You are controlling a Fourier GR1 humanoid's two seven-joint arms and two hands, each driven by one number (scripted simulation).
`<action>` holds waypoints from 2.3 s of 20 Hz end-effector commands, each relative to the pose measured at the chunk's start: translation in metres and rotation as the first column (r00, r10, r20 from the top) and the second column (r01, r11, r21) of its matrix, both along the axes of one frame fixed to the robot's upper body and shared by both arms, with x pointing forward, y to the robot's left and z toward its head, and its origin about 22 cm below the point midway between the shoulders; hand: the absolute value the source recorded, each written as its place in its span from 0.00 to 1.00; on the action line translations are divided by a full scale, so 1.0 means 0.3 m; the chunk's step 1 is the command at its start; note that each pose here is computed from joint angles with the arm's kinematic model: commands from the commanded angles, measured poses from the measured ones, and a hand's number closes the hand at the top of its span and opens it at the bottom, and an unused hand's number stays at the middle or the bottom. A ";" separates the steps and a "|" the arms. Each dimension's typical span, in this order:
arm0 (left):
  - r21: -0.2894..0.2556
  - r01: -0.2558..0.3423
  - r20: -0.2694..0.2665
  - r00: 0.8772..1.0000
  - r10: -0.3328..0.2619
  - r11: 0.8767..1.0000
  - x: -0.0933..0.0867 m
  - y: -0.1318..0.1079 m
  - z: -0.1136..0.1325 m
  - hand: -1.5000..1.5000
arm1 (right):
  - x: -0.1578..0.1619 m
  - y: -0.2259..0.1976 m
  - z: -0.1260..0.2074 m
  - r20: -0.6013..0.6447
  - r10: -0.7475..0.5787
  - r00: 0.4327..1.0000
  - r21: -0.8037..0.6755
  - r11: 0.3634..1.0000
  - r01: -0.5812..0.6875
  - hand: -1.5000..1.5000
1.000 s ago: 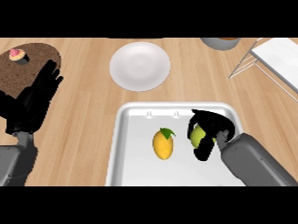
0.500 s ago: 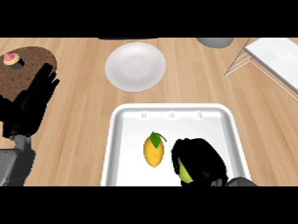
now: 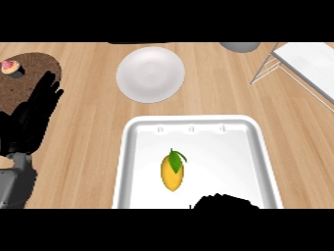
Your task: Pick the pear from the tray and place it in the tiered shelf
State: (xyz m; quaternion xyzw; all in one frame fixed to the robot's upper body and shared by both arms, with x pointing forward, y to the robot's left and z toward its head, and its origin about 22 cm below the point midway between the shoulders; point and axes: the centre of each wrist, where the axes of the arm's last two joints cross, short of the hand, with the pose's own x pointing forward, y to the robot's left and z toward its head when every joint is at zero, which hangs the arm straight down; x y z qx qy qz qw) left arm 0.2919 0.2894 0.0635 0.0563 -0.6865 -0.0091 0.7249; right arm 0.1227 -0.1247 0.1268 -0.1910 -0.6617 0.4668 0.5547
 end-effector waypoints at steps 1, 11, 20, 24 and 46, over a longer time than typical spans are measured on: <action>-0.011 0.017 -0.007 1.000 -0.017 1.000 -0.020 0.010 -0.014 0.50 | -0.069 -0.056 0.140 0.146 -0.127 0.981 0.210 0.973 0.095 1.00; -0.015 0.023 0.005 1.000 -0.023 1.000 -0.014 -0.051 -0.025 0.50 | -0.061 -0.190 0.325 0.261 -0.306 0.915 0.242 0.939 0.245 1.00; -0.007 0.014 -0.001 1.000 -0.014 1.000 -0.016 -0.002 -0.027 0.50 | 0.088 -0.319 0.418 0.314 -0.469 0.825 0.231 0.881 0.413 1.00; 0.001 0.010 0.010 1.000 -0.010 1.000 0.004 -0.021 0.010 0.50 | 0.154 -0.418 0.483 0.307 -0.531 0.789 0.227 0.847 0.481 1.00; -0.008 0.039 0.003 0.999 -0.039 0.999 0.004 -0.060 -0.016 0.50 | 0.261 -1.184 0.426 0.189 -0.649 0.737 0.352 0.745 0.566 1.00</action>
